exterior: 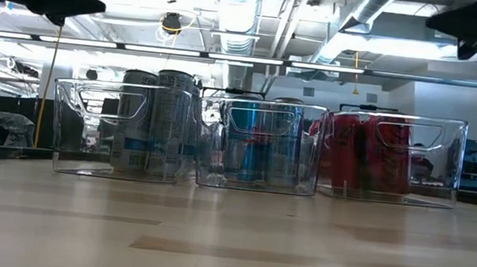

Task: Sort soda cans
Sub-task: Return to Home Position

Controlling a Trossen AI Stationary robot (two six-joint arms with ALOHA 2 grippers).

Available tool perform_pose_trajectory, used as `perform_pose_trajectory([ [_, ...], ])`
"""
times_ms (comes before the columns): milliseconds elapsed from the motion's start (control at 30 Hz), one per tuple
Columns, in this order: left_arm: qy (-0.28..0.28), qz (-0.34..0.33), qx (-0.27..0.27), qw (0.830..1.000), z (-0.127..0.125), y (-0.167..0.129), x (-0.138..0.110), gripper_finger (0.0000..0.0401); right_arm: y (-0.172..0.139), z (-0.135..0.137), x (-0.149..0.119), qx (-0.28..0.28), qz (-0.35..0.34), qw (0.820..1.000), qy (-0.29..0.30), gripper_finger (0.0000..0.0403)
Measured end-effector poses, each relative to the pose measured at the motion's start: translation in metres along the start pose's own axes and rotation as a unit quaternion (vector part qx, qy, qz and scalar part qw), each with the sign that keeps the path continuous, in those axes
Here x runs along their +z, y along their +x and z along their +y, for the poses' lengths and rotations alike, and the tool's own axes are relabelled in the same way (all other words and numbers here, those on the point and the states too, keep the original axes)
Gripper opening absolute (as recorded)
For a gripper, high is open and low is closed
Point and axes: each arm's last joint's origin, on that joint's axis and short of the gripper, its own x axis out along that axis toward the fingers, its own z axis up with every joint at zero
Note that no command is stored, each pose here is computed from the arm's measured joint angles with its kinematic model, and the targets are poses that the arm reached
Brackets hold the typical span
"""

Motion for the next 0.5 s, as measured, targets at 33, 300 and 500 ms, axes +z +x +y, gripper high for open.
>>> perform_pose_trajectory([
  [33,-0.003,-0.001,0.004,1.0,0.001,0.0,-0.002,0.0,0.003,0.001,-0.002,-0.002,0.006,1.0,-0.003,0.0],
  [300,-0.022,-0.015,0.018,0.999,0.0,0.002,-0.009,0.0,0.021,0.01,-0.027,-0.002,-0.02,1.0,-0.016,0.0],
  [500,-0.045,-0.02,-0.002,0.999,-0.004,0.007,-0.018,0.0,0.028,0.011,-0.041,-0.011,-0.03,0.999,-0.015,0.0],
])
